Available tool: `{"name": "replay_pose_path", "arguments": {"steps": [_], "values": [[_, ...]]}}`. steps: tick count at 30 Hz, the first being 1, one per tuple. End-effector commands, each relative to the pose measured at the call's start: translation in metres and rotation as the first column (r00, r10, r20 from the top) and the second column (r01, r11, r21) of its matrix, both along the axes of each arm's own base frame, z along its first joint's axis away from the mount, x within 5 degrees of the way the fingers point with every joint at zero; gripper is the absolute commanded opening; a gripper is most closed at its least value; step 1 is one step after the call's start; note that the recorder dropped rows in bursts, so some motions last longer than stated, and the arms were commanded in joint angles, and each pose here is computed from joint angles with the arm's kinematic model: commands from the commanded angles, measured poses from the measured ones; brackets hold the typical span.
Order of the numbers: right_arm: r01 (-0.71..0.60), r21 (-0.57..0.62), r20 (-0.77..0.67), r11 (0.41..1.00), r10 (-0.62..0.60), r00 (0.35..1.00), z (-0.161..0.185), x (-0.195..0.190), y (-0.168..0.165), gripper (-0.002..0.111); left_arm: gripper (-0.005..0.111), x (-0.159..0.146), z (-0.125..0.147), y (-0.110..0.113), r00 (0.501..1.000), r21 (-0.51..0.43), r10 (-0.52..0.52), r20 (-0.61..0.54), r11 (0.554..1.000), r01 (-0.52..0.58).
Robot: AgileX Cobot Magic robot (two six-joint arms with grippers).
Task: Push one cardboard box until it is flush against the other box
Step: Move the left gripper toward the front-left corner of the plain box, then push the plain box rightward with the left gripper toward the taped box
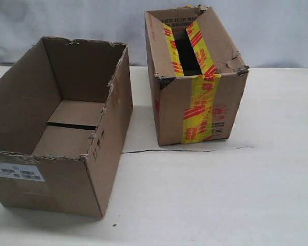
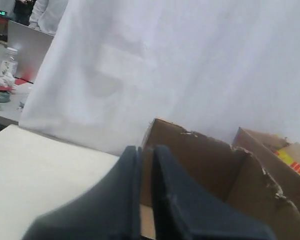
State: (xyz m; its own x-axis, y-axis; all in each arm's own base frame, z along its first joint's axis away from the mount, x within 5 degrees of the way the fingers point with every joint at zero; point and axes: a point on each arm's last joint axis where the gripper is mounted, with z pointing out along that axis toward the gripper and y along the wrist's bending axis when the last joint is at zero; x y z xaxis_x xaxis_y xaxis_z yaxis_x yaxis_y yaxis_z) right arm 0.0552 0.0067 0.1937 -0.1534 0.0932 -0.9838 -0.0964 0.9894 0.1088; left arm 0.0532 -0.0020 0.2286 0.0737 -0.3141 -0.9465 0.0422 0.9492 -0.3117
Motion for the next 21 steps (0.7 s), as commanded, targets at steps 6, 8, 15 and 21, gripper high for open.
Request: {"name": "replay_pose_path", "arguments": {"steps": [6, 8, 15, 21], "values": [[0.004, -0.008, -0.004, 1.000, -0.004, 1.000, -0.002, 0.000, 0.000, 0.000, 0.000, 0.022, 0.012, -0.016, 0.933, 0.007, -0.170, -0.318, 0.983, 0.182], [0.004, -0.008, -0.004, 1.000, -0.004, 1.000, -0.002, 0.000, 0.000, 0.000, 0.000, 0.034, 0.004, -0.019, 0.892, 0.019, -0.204, -0.403, 0.973, 0.231], [0.004, -0.008, -0.004, 1.000, -0.004, 1.000, -0.002, 0.000, 0.000, 0.000, 0.000, 0.055, -0.016, -0.026, 0.771, -0.021, -0.286, -0.570, 0.942, 0.334], [0.004, -0.008, -0.004, 1.000, -0.004, 1.000, -0.002, 0.000, 0.000, 0.000, 0.000, 0.064, -0.026, -0.028, 0.716, -0.043, -0.298, -0.631, 0.935, 0.352]]}}
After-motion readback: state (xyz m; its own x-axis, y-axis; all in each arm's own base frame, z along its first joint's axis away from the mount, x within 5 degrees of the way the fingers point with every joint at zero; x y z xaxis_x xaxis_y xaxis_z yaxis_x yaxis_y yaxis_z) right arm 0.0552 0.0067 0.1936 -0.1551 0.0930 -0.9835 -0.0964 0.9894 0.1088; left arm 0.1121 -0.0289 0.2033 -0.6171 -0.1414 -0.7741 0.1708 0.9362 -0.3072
